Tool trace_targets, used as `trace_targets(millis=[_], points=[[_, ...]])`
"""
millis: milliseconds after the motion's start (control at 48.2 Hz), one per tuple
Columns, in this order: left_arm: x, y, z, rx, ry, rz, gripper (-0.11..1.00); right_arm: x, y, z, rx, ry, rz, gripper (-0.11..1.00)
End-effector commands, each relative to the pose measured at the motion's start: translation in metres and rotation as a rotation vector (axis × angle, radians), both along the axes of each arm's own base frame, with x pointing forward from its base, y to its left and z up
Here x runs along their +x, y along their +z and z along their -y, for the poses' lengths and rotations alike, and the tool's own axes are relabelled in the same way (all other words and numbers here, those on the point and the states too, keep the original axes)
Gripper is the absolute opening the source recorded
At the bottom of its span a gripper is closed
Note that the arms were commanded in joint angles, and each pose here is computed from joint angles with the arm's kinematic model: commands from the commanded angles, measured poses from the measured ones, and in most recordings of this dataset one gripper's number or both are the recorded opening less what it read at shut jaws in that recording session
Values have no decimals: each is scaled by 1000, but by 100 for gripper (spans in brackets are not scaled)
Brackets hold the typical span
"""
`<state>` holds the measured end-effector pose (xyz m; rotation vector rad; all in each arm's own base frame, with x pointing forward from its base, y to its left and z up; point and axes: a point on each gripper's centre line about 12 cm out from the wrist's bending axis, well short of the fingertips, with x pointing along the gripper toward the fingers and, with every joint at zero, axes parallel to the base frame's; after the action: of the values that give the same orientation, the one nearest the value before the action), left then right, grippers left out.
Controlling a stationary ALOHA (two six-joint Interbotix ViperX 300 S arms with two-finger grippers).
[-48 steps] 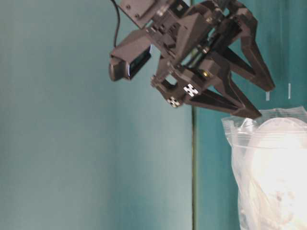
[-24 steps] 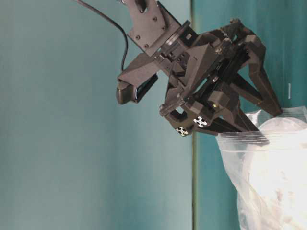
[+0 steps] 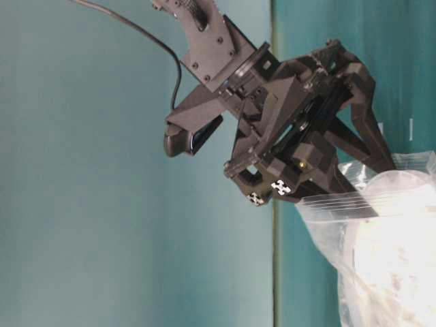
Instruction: Take out the reel from the clear zip bag.
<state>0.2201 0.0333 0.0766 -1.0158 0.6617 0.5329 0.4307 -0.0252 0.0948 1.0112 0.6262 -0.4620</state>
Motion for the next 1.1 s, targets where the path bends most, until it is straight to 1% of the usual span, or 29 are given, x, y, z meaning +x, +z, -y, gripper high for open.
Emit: trace_targets(millis=[0, 270, 373, 456, 539, 602, 622, 726, 830, 871, 1079], points=[[5, 1, 0, 2, -6, 7, -1, 7, 9, 0, 3, -7, 34, 87], [7, 2, 0, 3, -6, 10, -1, 7, 9, 0, 3, -7, 34, 86], [7, 1, 0, 3, -6, 9, -1, 7, 8, 0, 5, -7, 31, 83], [7, 2, 0, 3, -6, 10, -1, 6, 8, 1, 7, -11, 31, 75], [7, 1, 0, 3, -6, 9, -1, 6, 8, 1, 10, -14, 30, 62], [7, 1, 0, 3, -6, 9, -1, 6, 8, 3, 13, -20, 29, 50], [7, 2, 0, 3, -6, 12, -1, 5, 7, 3, 14, -23, 26, 44], [7, 1, 0, 3, -6, 9, -1, 3, 5, 7, 35, -53, 21, 21], [7, 2, 0, 3, -7, 10, -1, -1, 4, 10, 54, -82, 19, 5], [7, 1, 0, 3, -6, 9, -1, -4, 3, 10, 58, -88, 14, 2], [6, 1, 0, 2, -7, 7, -1, -13, -2, 7, 69, -96, -8, 2]])
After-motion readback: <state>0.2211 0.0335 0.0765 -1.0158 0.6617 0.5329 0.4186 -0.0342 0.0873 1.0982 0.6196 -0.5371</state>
